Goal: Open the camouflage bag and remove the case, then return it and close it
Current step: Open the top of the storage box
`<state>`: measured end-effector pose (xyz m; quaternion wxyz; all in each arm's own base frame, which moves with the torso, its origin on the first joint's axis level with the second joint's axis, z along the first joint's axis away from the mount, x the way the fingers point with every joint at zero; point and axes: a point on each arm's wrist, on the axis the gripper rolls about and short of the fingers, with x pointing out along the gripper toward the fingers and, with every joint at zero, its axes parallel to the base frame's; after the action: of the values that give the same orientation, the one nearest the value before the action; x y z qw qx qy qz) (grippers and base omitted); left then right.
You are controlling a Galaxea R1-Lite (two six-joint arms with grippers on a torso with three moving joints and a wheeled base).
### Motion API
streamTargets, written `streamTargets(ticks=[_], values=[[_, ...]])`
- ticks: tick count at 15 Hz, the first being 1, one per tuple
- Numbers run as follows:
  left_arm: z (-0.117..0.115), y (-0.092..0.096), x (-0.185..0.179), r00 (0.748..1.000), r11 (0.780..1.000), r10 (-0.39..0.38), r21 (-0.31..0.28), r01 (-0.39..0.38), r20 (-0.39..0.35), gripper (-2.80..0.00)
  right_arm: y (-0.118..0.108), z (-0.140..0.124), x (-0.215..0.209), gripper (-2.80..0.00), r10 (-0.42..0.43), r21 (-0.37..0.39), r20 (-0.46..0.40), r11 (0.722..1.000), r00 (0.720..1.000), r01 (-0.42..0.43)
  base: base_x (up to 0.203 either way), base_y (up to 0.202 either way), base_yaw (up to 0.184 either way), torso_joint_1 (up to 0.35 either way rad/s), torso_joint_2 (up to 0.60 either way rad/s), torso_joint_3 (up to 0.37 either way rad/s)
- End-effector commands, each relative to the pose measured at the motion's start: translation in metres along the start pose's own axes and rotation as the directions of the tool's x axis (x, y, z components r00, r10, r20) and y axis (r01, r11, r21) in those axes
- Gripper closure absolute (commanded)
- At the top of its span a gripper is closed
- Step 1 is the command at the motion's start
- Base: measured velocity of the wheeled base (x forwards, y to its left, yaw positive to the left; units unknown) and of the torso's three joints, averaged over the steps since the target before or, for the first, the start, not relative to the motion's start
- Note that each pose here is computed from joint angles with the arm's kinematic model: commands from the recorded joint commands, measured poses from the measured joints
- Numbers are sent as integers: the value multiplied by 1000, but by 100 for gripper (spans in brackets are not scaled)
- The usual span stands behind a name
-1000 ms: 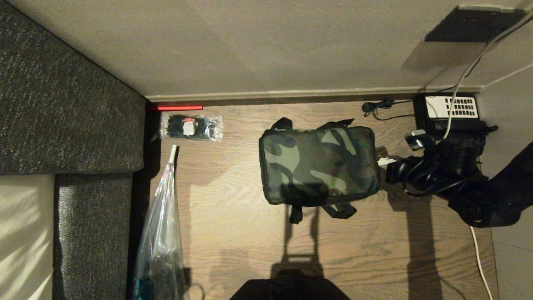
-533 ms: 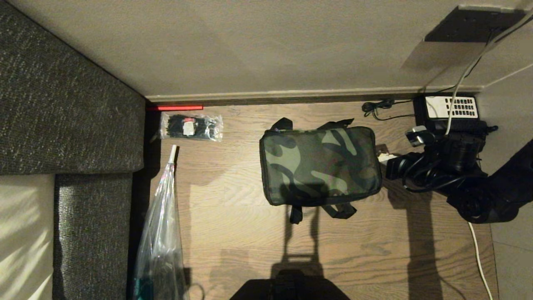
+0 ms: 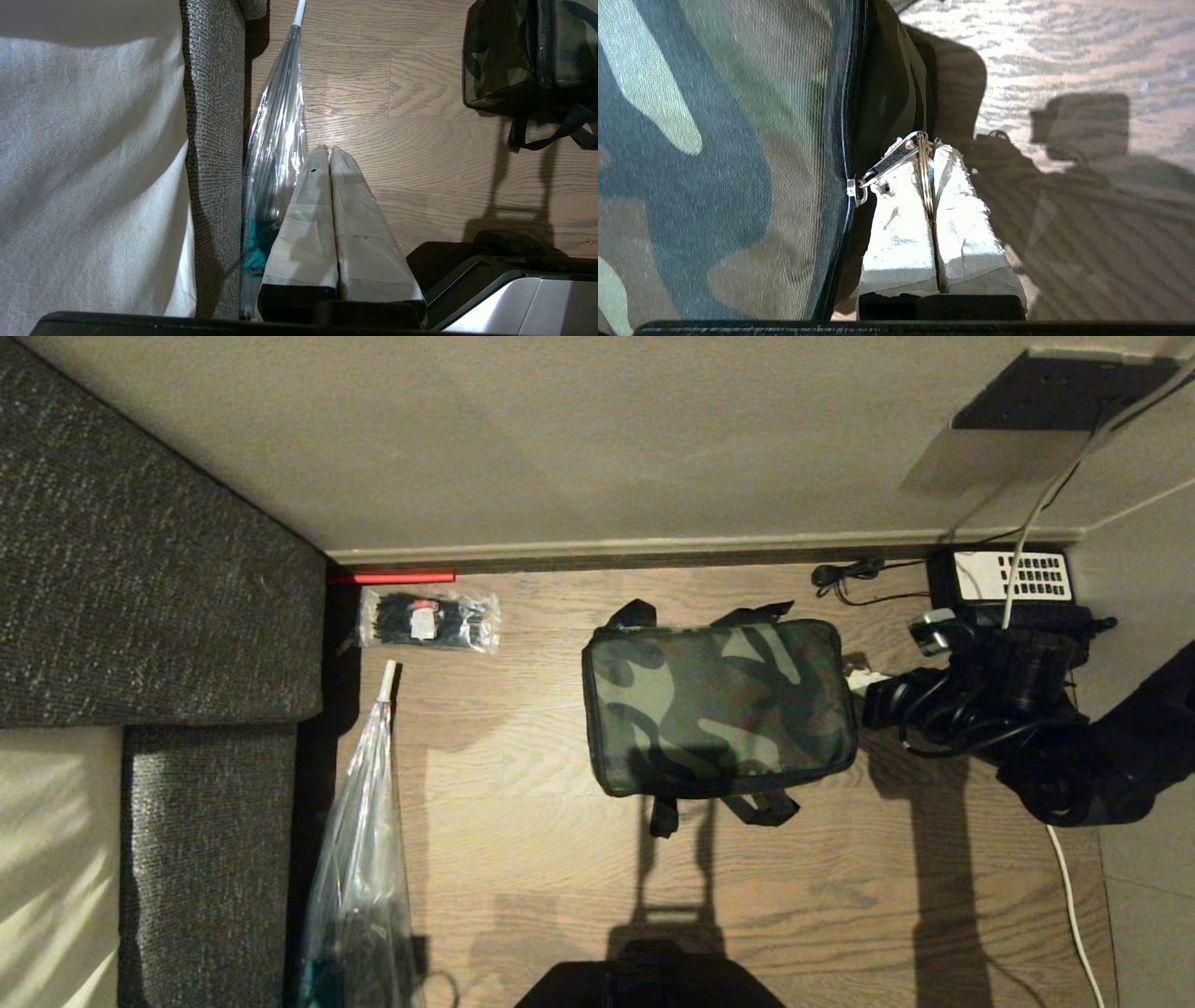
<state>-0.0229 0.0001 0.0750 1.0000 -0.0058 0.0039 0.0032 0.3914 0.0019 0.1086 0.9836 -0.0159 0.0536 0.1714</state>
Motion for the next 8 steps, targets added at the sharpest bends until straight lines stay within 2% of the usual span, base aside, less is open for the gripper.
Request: streamTargets(ticks=[1, 8], values=[[0, 0, 0, 1000, 1000, 1, 1, -1, 0, 0, -1, 3, 2, 0, 1, -7, 16, 1000, 1000, -1, 0, 0, 0, 0, 0, 0], [0, 0, 0, 1000, 1000, 1, -1, -1, 0, 0, -3, 10, 8, 0, 0, -17, 47, 1000, 999, 1, 0, 0, 0, 0, 0, 0]])
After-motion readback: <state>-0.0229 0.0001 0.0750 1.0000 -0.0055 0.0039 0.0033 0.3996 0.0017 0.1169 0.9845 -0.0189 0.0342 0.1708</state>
